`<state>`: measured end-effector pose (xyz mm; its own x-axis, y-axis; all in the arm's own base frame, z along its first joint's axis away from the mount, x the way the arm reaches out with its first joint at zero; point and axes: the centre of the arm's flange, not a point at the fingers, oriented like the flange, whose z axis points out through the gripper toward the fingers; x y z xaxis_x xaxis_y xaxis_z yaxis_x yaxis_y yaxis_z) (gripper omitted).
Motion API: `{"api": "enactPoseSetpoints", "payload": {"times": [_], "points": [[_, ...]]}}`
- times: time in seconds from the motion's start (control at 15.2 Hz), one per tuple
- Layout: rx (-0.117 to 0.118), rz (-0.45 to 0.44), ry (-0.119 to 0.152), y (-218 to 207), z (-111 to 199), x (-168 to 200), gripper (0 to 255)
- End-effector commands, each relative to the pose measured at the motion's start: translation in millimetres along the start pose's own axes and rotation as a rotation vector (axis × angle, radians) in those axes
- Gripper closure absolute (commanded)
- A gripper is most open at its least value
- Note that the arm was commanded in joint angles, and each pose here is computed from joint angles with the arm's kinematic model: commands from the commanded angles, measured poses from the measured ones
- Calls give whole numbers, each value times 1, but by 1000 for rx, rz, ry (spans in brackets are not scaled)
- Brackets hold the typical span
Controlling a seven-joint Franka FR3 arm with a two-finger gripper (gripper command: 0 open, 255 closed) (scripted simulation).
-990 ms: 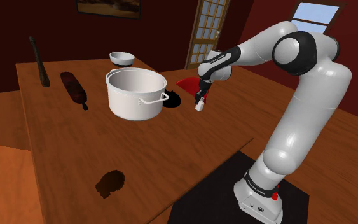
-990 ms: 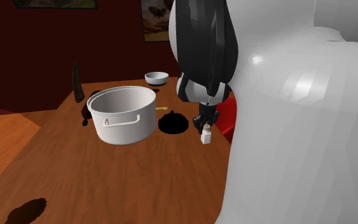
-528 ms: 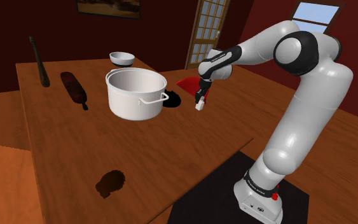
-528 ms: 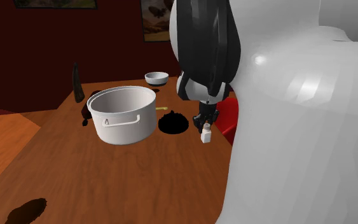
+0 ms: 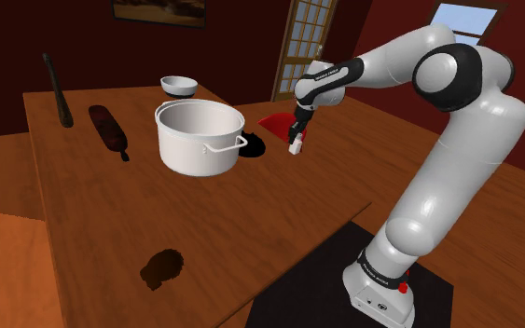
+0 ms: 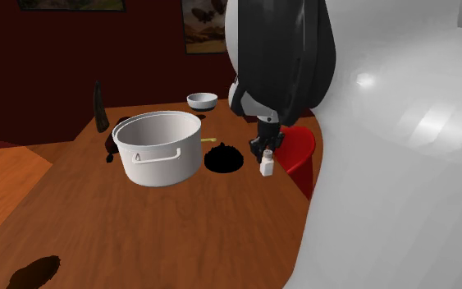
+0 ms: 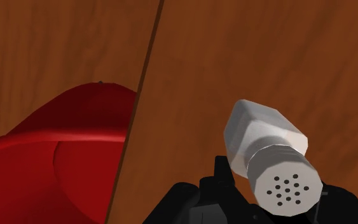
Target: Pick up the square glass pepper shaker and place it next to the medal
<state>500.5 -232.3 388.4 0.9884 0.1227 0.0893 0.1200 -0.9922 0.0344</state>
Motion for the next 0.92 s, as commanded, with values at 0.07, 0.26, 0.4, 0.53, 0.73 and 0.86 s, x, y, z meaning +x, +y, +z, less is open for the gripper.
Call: {"api": "enactPoseSetpoints", "payload": {"times": [0.07, 0.26, 0.4, 0.53, 0.73, 0.86], "points": [[0, 0, -1, 1, -16, 2, 255], [0, 0, -1, 2, -32, 3, 255], [0, 0, -1, 2, -42, 4, 255], [0, 0, -1, 3, -53, 5, 255], [0, 0, -1, 3, -68, 6, 255], [0, 0, -1, 3, -79, 7, 255]]}}
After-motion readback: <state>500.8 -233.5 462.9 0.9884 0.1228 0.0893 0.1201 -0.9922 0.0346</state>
